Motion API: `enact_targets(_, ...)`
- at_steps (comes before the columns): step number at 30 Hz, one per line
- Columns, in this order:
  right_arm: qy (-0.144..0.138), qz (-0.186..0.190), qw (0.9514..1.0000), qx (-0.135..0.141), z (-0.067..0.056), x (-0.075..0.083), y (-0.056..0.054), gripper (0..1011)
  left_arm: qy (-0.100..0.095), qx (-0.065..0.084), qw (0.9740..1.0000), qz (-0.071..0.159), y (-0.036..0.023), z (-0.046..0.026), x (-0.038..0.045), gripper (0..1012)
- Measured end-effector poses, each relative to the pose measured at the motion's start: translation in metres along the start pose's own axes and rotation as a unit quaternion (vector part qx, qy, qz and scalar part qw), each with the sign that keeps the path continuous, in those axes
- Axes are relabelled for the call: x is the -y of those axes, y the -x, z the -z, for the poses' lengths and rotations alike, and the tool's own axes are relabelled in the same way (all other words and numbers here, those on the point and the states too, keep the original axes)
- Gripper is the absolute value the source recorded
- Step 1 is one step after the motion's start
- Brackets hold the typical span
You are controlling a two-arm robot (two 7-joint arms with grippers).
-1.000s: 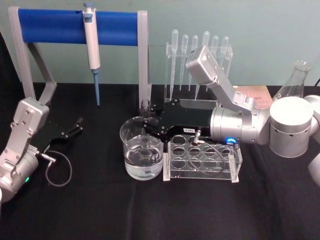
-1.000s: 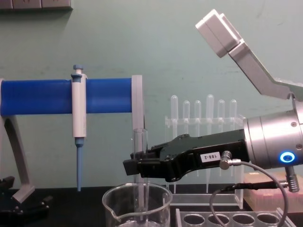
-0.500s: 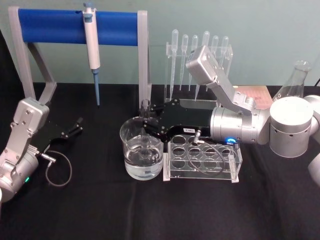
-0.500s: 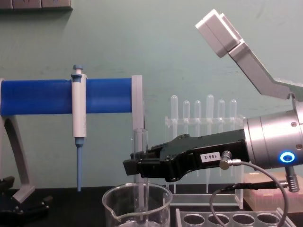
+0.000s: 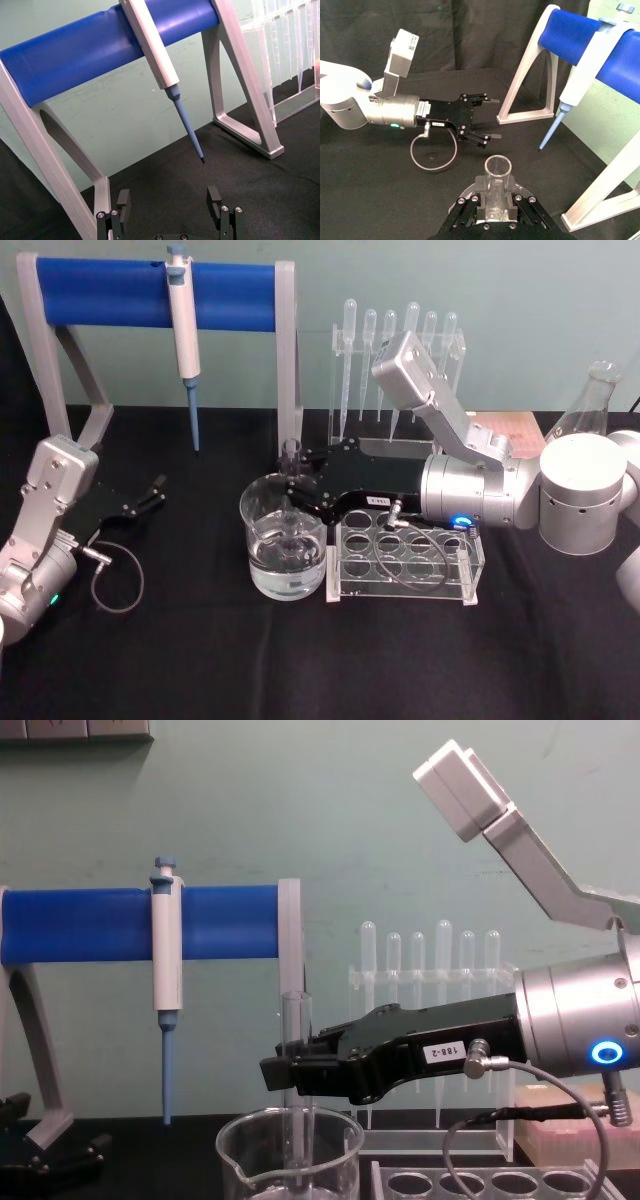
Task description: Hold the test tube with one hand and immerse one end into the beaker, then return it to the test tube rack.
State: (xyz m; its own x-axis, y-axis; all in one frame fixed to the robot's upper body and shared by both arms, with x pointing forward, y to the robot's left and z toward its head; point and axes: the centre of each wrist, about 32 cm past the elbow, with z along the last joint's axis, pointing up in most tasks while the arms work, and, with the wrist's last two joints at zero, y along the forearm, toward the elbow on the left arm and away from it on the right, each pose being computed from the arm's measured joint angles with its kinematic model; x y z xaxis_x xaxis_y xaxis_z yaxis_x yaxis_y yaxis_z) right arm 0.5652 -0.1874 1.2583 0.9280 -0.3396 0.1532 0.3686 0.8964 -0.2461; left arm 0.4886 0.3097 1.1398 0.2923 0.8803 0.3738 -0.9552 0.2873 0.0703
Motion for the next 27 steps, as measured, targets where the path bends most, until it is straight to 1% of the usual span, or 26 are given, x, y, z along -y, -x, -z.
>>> enact_targets(27, 0.0, 0.0, 1.0, 0.0, 0.0, 0.0, 0.0, 225, 0.0, 0.0, 1.0, 0.0, 0.0, 0.0, 0.0, 1000)
